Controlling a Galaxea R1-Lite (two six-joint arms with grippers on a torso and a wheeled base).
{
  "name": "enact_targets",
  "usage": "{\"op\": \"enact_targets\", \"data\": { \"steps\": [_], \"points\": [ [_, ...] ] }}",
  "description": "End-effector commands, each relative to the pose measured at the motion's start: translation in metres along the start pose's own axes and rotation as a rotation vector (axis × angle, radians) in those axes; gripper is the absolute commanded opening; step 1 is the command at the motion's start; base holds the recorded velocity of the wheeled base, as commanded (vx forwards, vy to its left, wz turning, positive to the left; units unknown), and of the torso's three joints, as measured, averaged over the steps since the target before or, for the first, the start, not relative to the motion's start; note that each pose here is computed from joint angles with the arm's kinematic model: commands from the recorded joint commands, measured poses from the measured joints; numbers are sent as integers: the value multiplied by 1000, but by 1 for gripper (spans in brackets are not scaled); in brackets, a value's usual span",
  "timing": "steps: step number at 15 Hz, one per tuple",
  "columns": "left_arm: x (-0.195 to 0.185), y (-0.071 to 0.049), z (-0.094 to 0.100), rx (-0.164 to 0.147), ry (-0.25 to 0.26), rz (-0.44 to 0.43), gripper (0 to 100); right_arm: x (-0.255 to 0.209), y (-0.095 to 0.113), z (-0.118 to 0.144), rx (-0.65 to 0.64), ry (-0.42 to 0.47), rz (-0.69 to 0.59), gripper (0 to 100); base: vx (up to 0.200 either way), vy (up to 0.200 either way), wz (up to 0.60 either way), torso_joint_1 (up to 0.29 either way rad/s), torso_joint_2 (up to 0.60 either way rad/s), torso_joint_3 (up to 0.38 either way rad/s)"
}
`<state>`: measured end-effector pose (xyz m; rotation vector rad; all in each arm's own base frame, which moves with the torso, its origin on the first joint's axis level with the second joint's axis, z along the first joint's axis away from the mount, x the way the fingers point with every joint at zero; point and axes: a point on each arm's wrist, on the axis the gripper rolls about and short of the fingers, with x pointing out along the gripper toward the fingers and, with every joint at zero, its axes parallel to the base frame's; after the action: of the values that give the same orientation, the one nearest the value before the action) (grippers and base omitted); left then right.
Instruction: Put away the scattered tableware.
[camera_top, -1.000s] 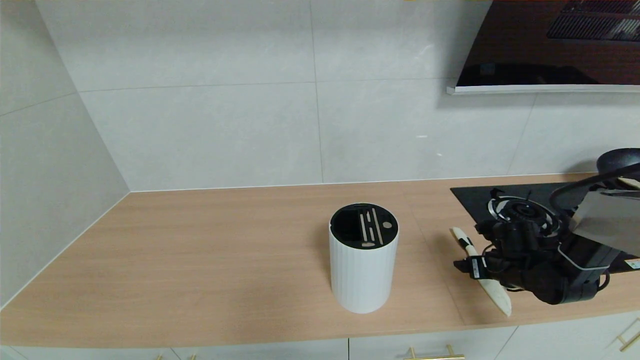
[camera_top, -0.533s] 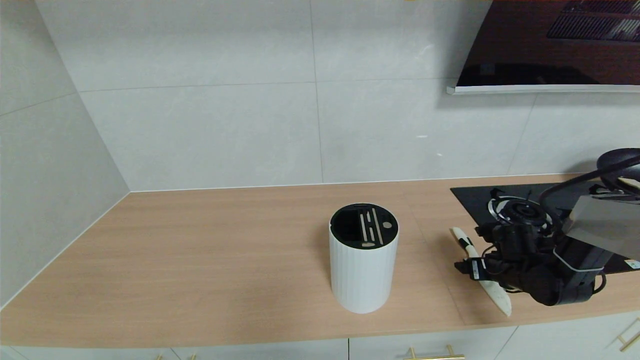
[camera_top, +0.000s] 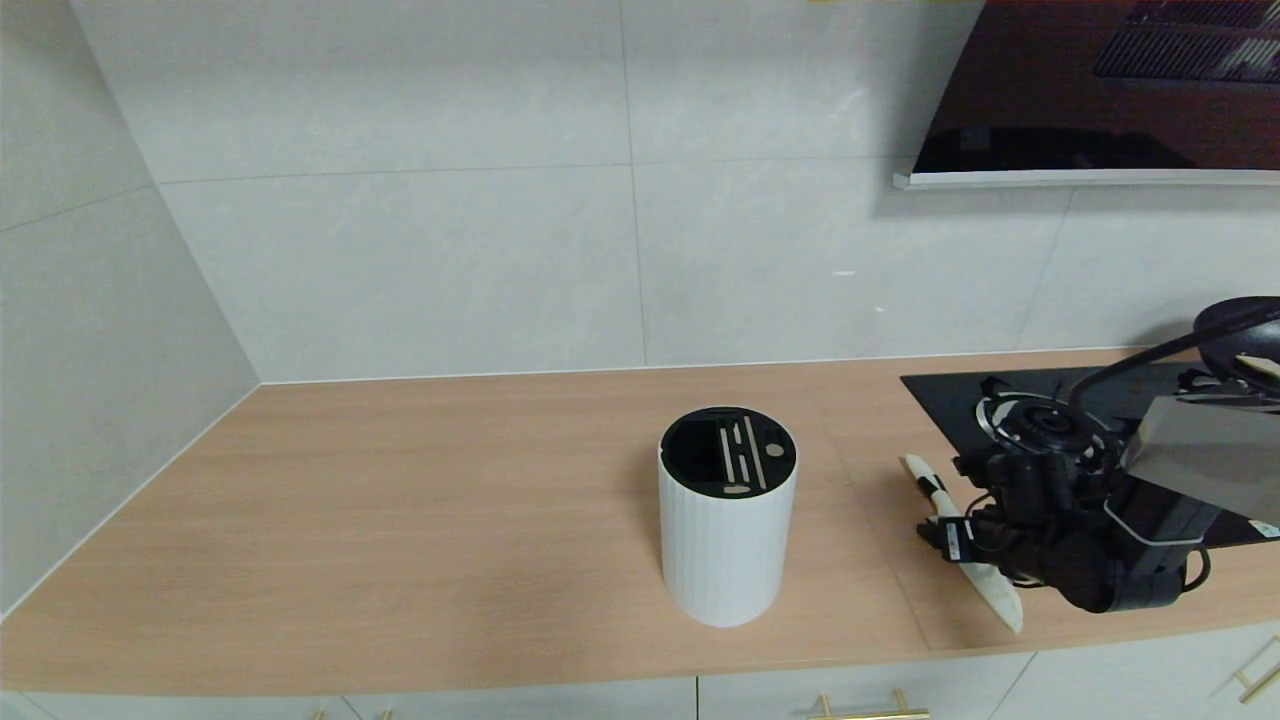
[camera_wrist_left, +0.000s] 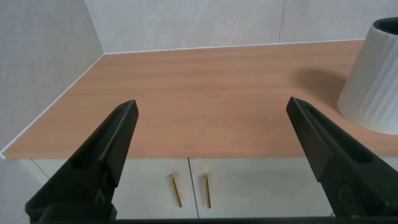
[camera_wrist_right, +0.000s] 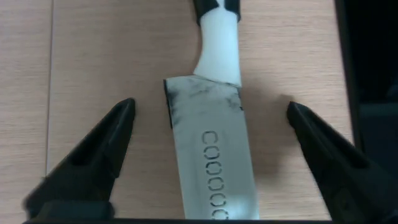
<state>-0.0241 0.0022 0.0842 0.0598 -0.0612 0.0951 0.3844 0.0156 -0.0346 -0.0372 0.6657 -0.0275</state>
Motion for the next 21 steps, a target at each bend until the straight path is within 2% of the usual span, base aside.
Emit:
{"op": "enact_targets", "data": {
  "steps": [1, 9, 12, 15, 16, 17, 18, 19, 21],
  "points": [
    [0, 0, 0, 0, 1, 0, 100, 1, 0, -2, -1, 10, -1, 0, 0, 0, 0, 0, 0, 0],
    [0, 0, 0, 3, 0, 3, 100, 0, 0, 1, 0, 0, 0, 0, 0, 0, 0, 0, 0, 0],
    [0, 0, 0, 9, 0, 0, 100, -33, 0, 27, 5, -79, 15, 0, 0, 0, 0, 0, 0, 0],
    [0, 0, 2, 5, -6, 1, 100, -95, 8, 61, 6, -213, 87, 0, 0, 0, 0, 0, 0, 0],
    [-2, 1, 8, -1, -29, 2, 100, -117, 11, 73, 8, -269, 102, 0, 0, 0, 0, 0, 0, 0],
    [-4, 1, 15, -3, -48, 0, 100, -127, 12, 78, 8, -289, 107, 0, 0, 0, 0, 0, 0, 0],
    [-10, 3, 37, -4, -84, -23, 100, -162, 13, 92, 14, -331, 126, 0, 0, 0, 0, 0, 0, 0],
    [-13, 4, 62, -3, -91, -72, 100, -189, 14, 99, 10, -349, 144, 0, 0, 0, 0, 0, 0, 0],
    [-1, 4, 107, 0, -42, -155, 100, -235, 20, 107, -9, -408, 202, 0, 0, 0, 0, 0, 0, 0]
  ]
}}
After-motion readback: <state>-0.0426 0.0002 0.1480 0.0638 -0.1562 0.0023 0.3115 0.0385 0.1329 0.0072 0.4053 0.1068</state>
